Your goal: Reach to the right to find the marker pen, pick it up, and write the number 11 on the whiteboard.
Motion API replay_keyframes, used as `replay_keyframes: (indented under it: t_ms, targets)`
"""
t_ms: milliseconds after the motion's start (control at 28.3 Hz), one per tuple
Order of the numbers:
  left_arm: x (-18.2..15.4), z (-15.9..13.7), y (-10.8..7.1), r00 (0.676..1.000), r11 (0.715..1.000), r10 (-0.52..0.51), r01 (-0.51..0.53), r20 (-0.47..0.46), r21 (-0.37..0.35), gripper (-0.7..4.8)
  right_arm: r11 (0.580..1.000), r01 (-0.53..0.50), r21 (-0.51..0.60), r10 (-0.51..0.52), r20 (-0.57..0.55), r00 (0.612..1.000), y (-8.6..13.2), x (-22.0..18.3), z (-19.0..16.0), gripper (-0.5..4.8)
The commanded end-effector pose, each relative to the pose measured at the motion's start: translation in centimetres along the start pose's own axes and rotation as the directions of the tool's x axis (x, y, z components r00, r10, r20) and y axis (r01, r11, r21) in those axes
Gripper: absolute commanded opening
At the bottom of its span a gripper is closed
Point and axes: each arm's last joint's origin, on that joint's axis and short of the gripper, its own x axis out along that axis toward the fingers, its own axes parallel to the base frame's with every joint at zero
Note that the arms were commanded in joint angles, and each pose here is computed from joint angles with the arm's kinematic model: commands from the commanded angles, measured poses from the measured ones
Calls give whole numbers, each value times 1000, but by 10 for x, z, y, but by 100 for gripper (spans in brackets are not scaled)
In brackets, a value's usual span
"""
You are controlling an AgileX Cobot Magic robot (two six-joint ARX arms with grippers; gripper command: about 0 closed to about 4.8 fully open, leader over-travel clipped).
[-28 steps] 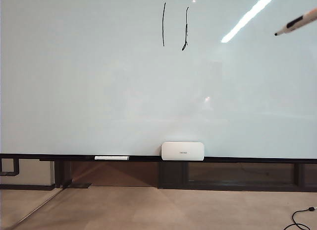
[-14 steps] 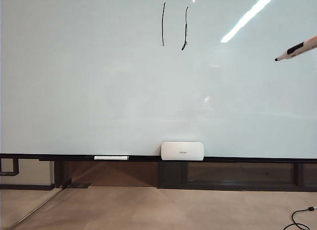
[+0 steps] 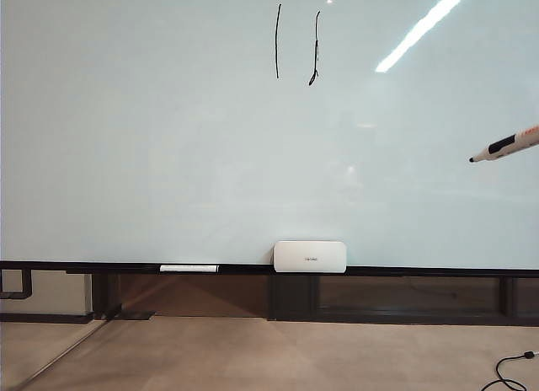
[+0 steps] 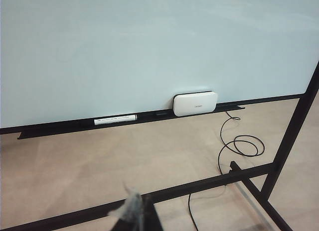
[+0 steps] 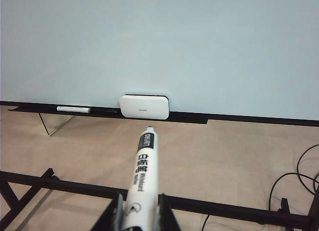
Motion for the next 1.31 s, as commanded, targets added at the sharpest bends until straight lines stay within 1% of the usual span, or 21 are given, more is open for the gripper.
replay_keyframes:
  t_ms: [35, 318, 601, 1308]
  targets:
    - [0, 1, 0, 1000, 1000, 0, 0, 9, 16, -6, 1000, -1, 3, 0, 34, 999, 0, 0, 3, -4]
    - [0, 1, 0, 1000, 1000, 0, 0, 9, 16, -6, 1000, 4, -10, -4, 4, 1000, 0, 1, -4, -4]
    - [0, 1, 0, 1000, 1000, -1, 1, 8, 20, -6, 996, 89, -14, -89, 6, 996, -3, 1, -5, -1]
    - [0, 1, 0, 1000, 1000, -1, 1, 7, 20, -6, 996, 88, -15, -88, 3, 996, -3, 1, -5, -1]
